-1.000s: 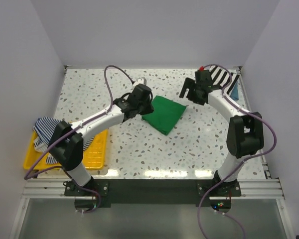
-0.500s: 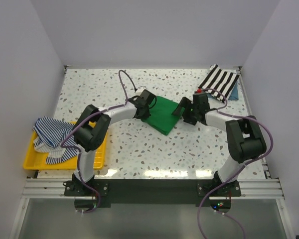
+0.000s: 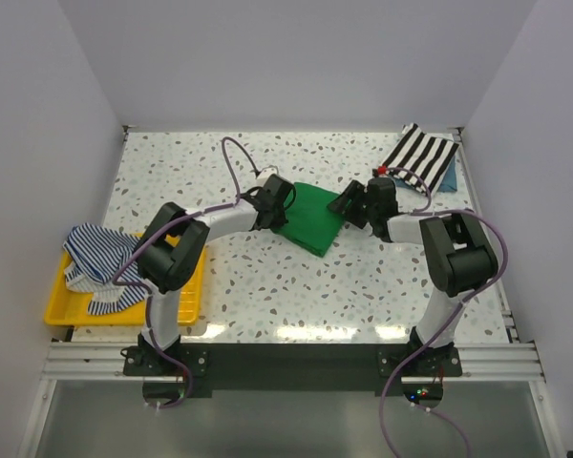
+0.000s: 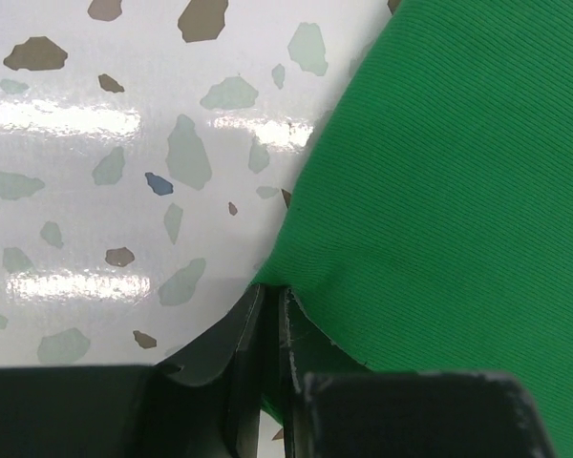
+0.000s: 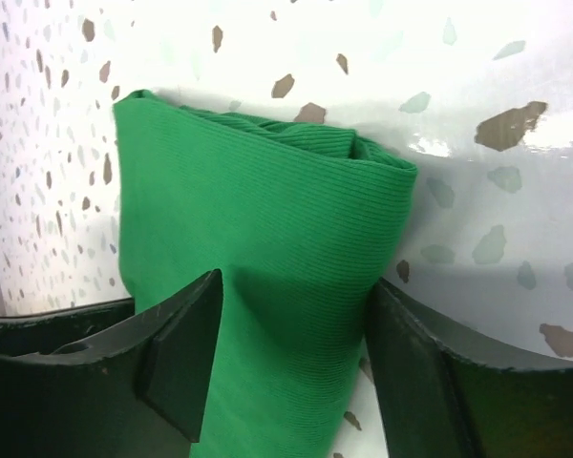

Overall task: Fold and stack the tank tops
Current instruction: Neatly place the folded tank top to the corner

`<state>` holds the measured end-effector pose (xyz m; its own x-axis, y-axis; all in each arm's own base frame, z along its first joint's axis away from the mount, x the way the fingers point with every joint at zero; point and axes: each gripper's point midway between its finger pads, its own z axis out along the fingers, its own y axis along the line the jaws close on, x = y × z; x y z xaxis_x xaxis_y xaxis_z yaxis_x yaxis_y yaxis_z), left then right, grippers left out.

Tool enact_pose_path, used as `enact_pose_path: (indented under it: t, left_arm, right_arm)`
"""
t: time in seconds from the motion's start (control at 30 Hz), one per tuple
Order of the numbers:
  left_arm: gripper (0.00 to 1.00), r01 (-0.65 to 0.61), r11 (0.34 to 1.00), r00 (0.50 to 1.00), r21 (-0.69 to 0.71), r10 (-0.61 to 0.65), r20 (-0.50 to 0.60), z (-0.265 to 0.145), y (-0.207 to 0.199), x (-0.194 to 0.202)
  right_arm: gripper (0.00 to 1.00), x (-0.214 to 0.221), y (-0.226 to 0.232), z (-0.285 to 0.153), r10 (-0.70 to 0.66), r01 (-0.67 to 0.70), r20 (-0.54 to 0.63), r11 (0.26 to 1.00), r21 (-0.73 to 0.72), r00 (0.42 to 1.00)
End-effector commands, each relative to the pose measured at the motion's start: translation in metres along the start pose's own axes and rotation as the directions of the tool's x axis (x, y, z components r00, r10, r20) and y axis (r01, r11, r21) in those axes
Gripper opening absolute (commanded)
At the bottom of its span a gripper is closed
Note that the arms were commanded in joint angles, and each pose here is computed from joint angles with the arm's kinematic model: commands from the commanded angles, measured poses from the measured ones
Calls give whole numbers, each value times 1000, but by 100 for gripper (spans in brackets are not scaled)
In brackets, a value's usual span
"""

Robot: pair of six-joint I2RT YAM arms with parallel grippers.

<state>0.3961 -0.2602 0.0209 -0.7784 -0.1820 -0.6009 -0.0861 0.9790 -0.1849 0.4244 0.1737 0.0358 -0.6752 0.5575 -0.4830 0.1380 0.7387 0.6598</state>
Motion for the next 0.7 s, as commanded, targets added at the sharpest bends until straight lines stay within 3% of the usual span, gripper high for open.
enact_pose_path:
  t: [0.0, 0.1, 0.17, 0.2, 0.3, 0.33, 0.43, 0.67]
  left_arm:
    - [14, -19, 1000, 991, 22, 22, -133, 7, 5, 43]
    - [14, -8, 999, 990, 38, 13, -143, 6, 2, 46]
    - [14, -4, 999, 990, 51, 11, -141, 3, -1, 44]
    - [15, -4, 998, 991, 56, 11, -135, 1, -3, 41]
    - [35, -7, 997, 995, 72, 14, -96, -14, -11, 19]
    - [42, 3, 997, 998, 83, 2, -61, -23, -17, 0]
    - [48, 9, 995, 1000, 96, -7, -13, -50, -19, -31]
    - [50, -29, 983, 999, 180, 21, 48, -104, -22, -55]
  right_arm:
    - [62, 33, -42, 5, -25, 35, -95, 993, 111, 995]
    - [43, 28, -45, 5, -74, 89, -106, 986, 144, 992]
    - [36, 19, -45, 6, -110, 128, -108, 976, 176, 988]
    - [20, 15, -47, 6, -145, 165, -114, 968, 190, 983]
    - [0, -4, -48, 6, -237, 260, -122, 935, 242, 964]
    - [0, -18, -41, 7, -253, 271, -99, 929, 251, 962]
    - [0, -45, -32, 1, -339, 351, -92, 890, 292, 936]
    - [0, -130, 0, -20, -514, 491, -65, 763, 422, 855]
